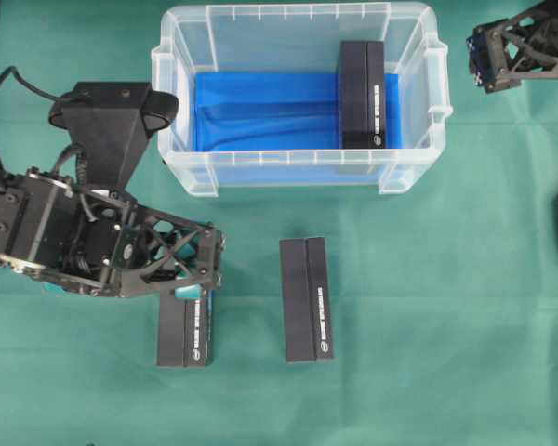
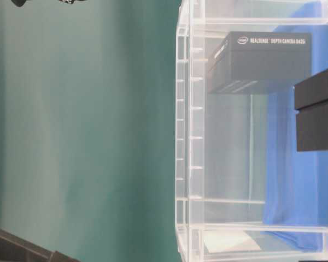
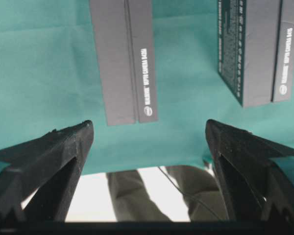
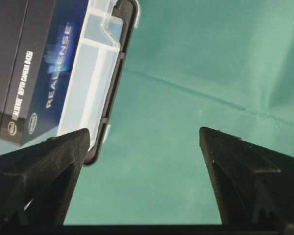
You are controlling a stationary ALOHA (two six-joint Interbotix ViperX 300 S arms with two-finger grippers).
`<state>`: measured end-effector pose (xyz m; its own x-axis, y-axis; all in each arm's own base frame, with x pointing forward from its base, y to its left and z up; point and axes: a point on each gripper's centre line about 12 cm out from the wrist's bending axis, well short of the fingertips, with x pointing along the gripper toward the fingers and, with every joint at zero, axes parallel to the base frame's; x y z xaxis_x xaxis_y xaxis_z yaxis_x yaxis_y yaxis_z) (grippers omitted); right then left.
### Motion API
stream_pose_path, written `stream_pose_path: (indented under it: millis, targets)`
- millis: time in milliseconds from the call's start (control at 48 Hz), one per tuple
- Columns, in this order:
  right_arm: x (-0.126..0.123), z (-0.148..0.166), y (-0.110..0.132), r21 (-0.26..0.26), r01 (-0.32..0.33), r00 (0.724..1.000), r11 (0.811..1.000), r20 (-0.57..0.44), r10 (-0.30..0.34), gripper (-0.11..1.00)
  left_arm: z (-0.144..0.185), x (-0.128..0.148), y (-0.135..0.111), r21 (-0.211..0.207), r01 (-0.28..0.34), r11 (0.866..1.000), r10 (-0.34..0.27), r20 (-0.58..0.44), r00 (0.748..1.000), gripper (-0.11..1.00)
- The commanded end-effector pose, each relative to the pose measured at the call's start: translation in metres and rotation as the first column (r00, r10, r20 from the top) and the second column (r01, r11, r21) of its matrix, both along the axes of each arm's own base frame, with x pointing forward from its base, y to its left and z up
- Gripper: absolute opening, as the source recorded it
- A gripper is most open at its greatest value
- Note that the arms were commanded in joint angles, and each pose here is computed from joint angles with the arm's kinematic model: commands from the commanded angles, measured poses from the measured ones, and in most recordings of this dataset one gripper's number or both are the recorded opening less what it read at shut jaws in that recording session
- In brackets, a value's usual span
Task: Take out the box from the case.
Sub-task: 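Withdraw the left gripper to the left side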
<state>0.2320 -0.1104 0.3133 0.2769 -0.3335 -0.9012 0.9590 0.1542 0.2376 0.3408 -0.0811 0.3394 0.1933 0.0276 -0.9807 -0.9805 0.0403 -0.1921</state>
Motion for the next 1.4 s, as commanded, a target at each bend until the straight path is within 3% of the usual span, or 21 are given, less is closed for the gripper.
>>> stream_pose_path:
  millis: [0,583,813,1167,1375]
  targets:
    - [0.000,0.008,0.000,-0.010,0.000,1.000,1.000,0.025,0.001,0.92,0.014,-0.009,0.003,-0.007,-0.002,1.000,0.002,0.038,0.999,0.94]
    - [0.000,0.007,0.000,-0.010,0.000,1.000,1.000,0.021,0.000,0.92,0.013,-0.092,0.009,-0.004,0.021,1.000,-0.021,0.007,1.000,0.94]
    - [-0.001,0.007,0.001,-0.007,0.002,1.000,1.000,0.016,-0.002,0.92,0.011,-0.104,0.018,-0.002,0.002,1.000,-0.002,0.010,1.000,0.94]
    - [-0.004,0.006,0.001,-0.002,0.000,1.000,1.000,-0.005,0.000,0.92,0.012,-0.105,0.061,0.026,-0.091,0.996,0.091,-0.013,0.996,0.94]
    - [-0.006,0.006,0.002,-0.001,-0.008,1.000,1.000,-0.020,0.008,0.92,0.014,-0.105,0.098,0.052,-0.101,0.993,0.102,-0.015,0.995,0.94]
